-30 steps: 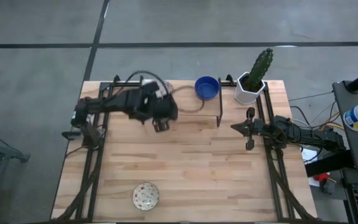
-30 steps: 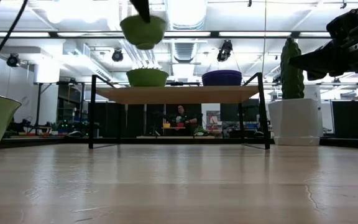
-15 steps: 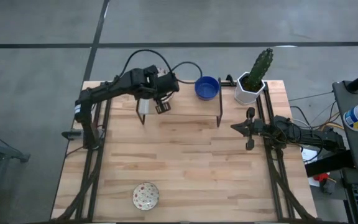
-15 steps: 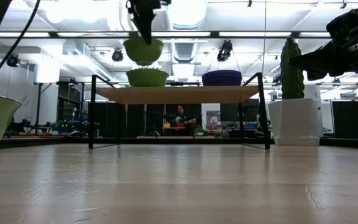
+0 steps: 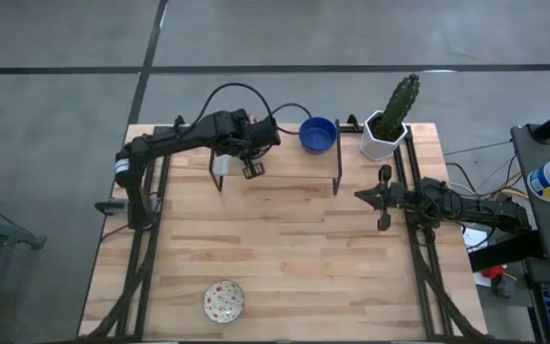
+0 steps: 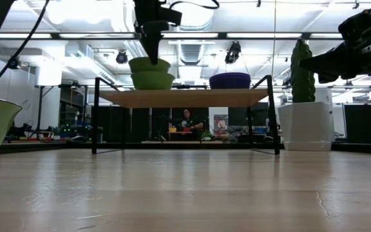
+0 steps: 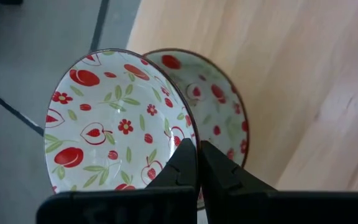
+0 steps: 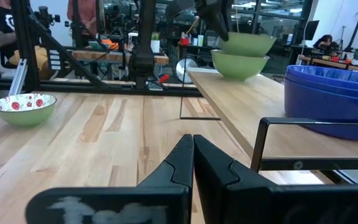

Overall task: Pick & Place Mini bowls
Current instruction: Stack the top white bowl on top of the white bowl on the shelf

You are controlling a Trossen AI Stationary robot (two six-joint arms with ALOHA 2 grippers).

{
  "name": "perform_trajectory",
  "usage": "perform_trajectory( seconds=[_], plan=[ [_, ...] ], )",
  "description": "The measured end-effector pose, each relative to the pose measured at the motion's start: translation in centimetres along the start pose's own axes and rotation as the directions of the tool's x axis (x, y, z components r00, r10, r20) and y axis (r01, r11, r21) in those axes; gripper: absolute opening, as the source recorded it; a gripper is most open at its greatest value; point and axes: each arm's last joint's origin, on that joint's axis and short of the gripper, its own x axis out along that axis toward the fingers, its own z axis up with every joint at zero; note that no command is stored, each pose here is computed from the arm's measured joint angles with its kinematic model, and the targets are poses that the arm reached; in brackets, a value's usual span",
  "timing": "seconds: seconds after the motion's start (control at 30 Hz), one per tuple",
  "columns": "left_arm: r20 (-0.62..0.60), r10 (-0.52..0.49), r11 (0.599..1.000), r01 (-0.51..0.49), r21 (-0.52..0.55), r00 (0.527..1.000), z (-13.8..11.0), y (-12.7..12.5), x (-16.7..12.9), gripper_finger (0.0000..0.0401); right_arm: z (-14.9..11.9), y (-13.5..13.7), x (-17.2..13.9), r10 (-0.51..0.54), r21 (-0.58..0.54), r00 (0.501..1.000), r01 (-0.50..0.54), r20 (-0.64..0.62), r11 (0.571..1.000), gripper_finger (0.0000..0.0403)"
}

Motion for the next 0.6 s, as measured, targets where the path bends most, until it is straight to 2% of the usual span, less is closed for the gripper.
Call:
perform_trajectory(
  seconds=[0.3,0.6],
  plan=[
    [0.01,-0.031,0.999,0.031,0.008,0.999,0.1,-0.7,1.2,0.0,0.0,0.0,0.0,0.0,0.0,1.0,0.0,0.0,1.0,0.0008],
    [0.011,-0.062,0.997,0.063,-0.05,0.998,0.1,-0.8,1.2,0.0,0.0,0.0,0.0,0.0,0.0,1.0,0.0,0.0,1.0,0.0008]
  ],
)
